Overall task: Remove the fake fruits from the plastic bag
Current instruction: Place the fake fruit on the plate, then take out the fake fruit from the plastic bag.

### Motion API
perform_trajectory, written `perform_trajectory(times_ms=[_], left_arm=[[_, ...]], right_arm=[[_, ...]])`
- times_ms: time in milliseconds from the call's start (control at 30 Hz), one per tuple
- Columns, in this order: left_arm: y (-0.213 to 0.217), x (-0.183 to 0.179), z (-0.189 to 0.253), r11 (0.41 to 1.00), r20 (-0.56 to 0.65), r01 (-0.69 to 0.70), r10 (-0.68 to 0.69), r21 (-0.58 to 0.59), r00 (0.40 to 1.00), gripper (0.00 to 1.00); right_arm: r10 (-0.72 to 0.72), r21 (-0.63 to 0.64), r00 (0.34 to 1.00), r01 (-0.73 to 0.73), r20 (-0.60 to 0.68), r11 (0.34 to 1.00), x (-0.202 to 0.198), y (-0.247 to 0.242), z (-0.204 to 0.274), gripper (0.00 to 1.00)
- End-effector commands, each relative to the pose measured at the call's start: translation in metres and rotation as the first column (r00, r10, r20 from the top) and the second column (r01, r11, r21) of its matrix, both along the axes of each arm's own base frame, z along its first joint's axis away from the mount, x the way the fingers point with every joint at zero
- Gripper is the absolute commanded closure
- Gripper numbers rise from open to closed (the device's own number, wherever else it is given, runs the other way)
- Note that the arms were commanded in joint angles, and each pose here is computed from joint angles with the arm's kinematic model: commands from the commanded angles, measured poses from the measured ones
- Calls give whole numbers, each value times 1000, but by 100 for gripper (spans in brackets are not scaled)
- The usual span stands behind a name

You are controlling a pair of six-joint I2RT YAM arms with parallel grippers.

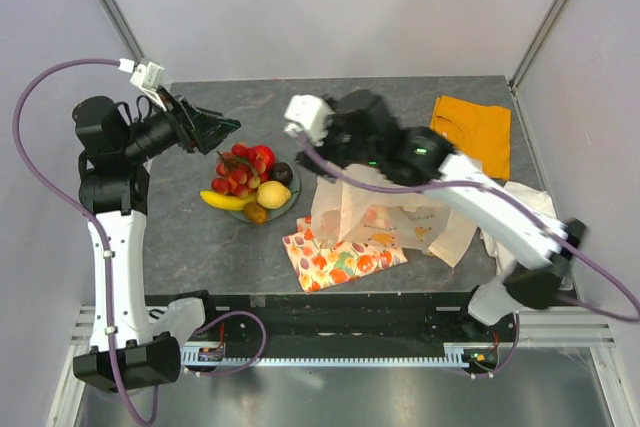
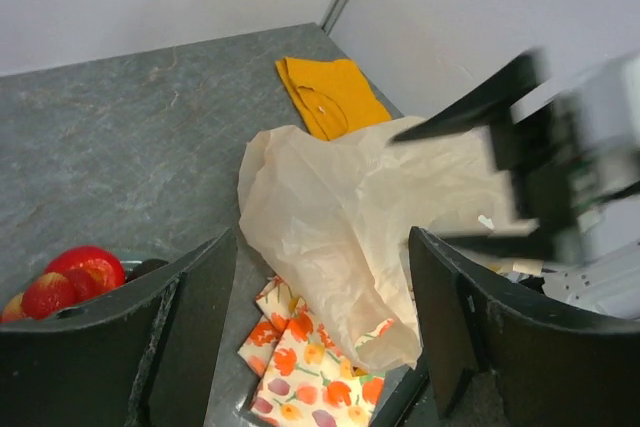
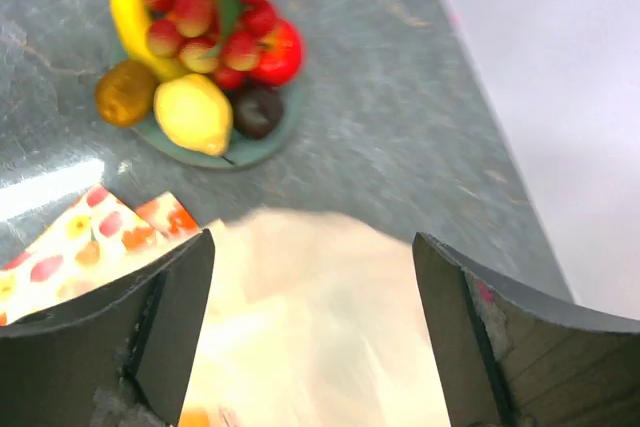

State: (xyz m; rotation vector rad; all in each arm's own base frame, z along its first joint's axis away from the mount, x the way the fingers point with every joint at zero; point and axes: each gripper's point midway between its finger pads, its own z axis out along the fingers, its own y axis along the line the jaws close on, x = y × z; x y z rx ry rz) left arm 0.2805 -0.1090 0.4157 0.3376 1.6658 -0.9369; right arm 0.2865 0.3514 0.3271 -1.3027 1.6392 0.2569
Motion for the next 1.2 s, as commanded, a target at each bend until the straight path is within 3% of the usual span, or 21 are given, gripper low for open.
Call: perform_trajectory(times_ms=[0,33,67,167,233,300,367,433,533,567,800,867,933,967,1000,1100,1167], left_arm=[[-15,-13,-34,992,-37,112,-110,60,993,23],[-25,-18,-44,982,-54,169,-165,84,985,23],[-55,-41,-62,939,-88,310,-299,151,950,23],[-90,-68,-103,844,-135,469,-450,259,883,23],[-92,-65,-131,826,-194,463,-421,321,886,23],[-99,-74,-158,751,-207,500,-457,432,865,23],[-117,-90,-168,683,-209,561,-531,468,821,22],[-129,-94,-173,656,-204,577,-557,486,805,20],[-150,-102,-184,594,-210,616,-609,517,765,18],[-160,-109,-190,559,-221,639,-636,528,739,10],[-196,-119,-234,441,-270,658,-666,610,696,10],[-206,-116,-238,443,-267,661,-670,606,693,18],[-216,-109,-243,454,-277,665,-660,593,698,33],[-219,-105,-242,459,-270,660,-660,594,702,45],[-220,-100,-246,458,-277,648,-643,608,714,97],[-215,-76,-240,515,-270,615,-593,597,758,98],[-207,-53,-220,596,-252,580,-544,555,800,98]], right_arm=[[70,-57,992,-77,-107,995,-49,-65,-9,20],[80,-57,991,-87,-105,995,-59,-78,-6,24],[90,-85,985,-103,-145,991,-66,-87,-22,27],[72,-171,963,-120,-261,978,-86,-116,-57,38],[-18,-202,942,-53,-335,978,-83,-132,-82,40],[-32,-191,902,-56,-432,980,-87,-137,-96,43],[-83,-206,871,-22,-484,978,-86,-147,-115,43],[-136,-230,848,18,-511,973,-83,-161,-132,42],[-168,-257,832,32,-529,966,-80,-169,-147,39],[-177,-268,831,34,-528,963,-78,-170,-150,38],[-280,-357,824,102,-492,928,-44,-176,-180,38],[-360,-360,805,197,-472,912,-22,-184,-184,38],[-453,-365,756,300,-472,882,2,-197,-189,38],[-485,-363,746,342,-456,867,14,-203,-189,38],[-510,-362,729,370,-457,855,23,-207,-191,39],[-539,-323,730,435,-420,841,46,-215,-176,39],[-521,-281,752,440,-403,853,53,-212,-165,37]])
